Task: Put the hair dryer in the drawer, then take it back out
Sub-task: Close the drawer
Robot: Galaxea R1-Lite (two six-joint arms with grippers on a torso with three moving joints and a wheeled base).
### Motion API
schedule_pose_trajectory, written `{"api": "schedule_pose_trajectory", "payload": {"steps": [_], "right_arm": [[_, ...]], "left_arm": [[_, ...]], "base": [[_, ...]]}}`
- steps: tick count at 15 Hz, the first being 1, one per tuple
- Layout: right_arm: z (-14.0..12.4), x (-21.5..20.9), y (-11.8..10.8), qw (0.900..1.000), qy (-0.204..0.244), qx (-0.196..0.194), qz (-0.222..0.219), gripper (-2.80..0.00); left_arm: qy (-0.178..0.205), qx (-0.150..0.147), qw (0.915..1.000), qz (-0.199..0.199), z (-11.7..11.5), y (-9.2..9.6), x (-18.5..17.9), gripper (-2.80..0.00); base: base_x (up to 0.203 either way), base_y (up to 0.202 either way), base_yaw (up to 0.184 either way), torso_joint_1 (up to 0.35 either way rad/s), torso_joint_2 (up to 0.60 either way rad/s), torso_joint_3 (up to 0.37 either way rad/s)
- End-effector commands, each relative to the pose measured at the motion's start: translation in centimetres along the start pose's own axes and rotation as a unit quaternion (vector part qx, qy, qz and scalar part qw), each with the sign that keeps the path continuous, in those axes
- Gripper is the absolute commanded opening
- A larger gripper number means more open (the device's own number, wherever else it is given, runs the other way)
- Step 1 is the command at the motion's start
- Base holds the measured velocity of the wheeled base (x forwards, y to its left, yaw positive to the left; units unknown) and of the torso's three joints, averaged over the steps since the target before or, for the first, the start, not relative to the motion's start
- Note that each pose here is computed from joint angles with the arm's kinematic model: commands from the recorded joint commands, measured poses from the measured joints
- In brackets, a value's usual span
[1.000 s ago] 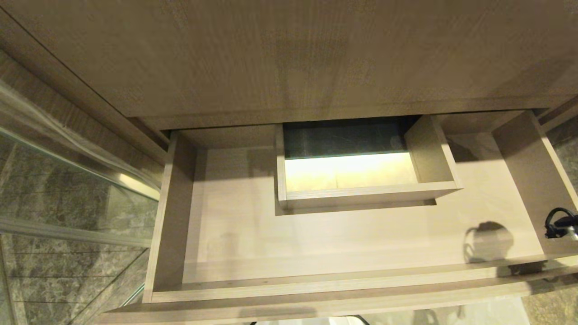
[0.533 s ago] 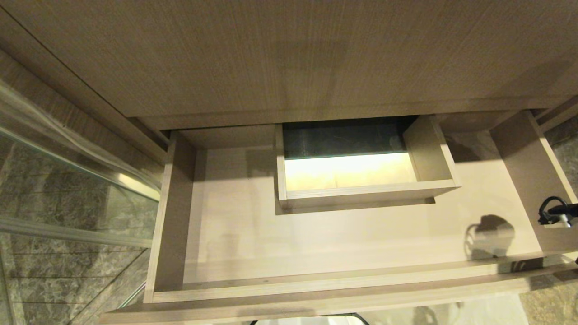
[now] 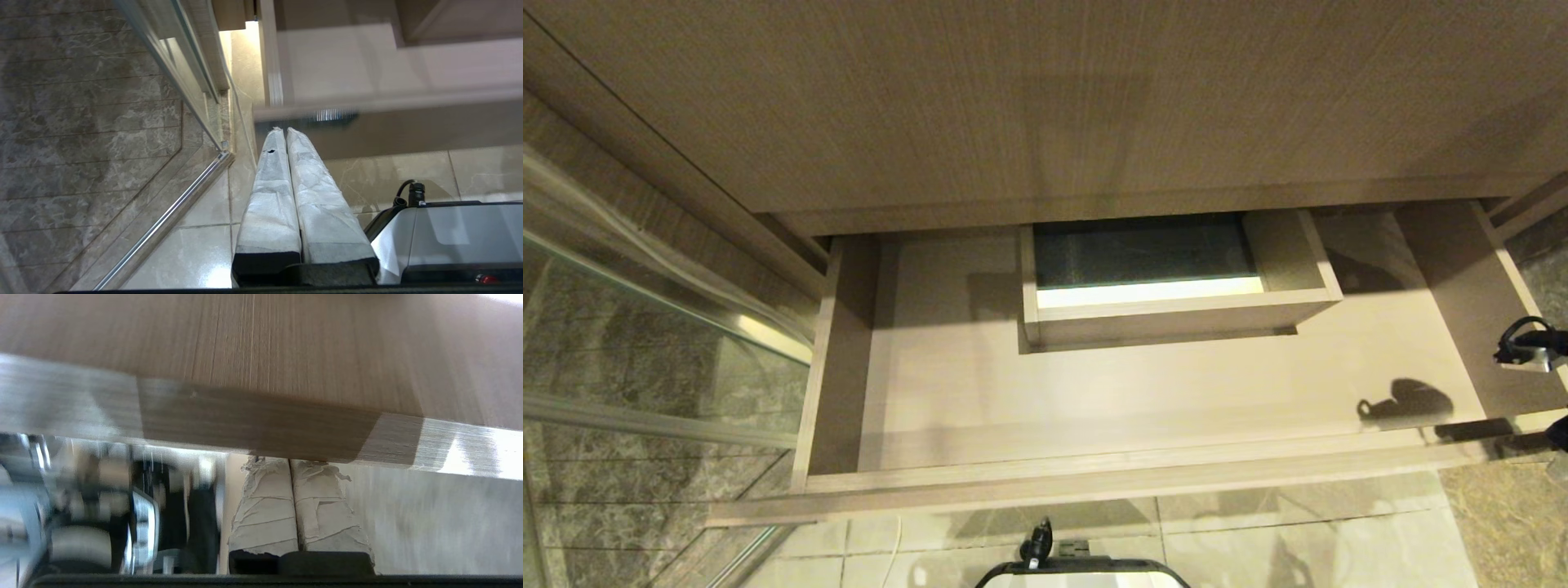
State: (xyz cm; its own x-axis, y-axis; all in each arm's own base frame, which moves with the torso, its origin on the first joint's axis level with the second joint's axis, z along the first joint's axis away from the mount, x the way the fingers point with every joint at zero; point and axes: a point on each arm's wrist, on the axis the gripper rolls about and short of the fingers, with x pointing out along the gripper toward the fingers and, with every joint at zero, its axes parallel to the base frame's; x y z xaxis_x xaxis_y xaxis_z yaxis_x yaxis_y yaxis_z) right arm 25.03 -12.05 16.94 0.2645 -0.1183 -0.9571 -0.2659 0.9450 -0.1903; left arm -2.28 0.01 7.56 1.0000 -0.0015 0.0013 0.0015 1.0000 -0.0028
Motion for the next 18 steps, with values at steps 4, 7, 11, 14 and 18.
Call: {"api": "schedule_pose_trajectory", "payload": {"steps": [4, 7, 11, 14, 18], "right_arm": [[2.5, -2.4, -1.3, 0.974, -0.221, -0.030, -0.033, -2.80], [4.0, -3.8, -1.7, 0.946, -0.315, -0.062, -0.053, -2.80], [2.8, -5.1, -0.7, 0.945, -0.313, -0.074, -0.058, -2.80], [1.6, -6.4, 0.4, 0.944, -0.318, -0.074, -0.057, -2.80], [-1.7, -9.4, 3.7, 0.934, -0.351, -0.038, -0.054, -2.80]], "left_arm": [[0.001, 0.000, 1.0000, 0.000, 0.0, 0.0, 0.0, -2.80], [0.001, 0.000, 1.0000, 0.000, 0.0, 0.0, 0.0, -2.80], [0.000, 0.000, 1.0000, 0.000, 0.0, 0.0, 0.0, -2.80], [0.001, 0.000, 1.0000, 0.000, 0.0, 0.0, 0.0, -2.80], [0.001, 0.000, 1.0000, 0.000, 0.0, 0.0, 0.0, -2.80]], "base": [[0.000, 0.000, 0.000, 0.000, 0.00, 0.000], [0.000, 0.000, 0.000, 0.000, 0.00, 0.000], [0.000, 0.000, 0.000, 0.000, 0.00, 0.000], [0.000, 0.000, 0.000, 0.000, 0.00, 0.000], [0.000, 0.000, 0.000, 0.000, 0.00, 0.000]]}}
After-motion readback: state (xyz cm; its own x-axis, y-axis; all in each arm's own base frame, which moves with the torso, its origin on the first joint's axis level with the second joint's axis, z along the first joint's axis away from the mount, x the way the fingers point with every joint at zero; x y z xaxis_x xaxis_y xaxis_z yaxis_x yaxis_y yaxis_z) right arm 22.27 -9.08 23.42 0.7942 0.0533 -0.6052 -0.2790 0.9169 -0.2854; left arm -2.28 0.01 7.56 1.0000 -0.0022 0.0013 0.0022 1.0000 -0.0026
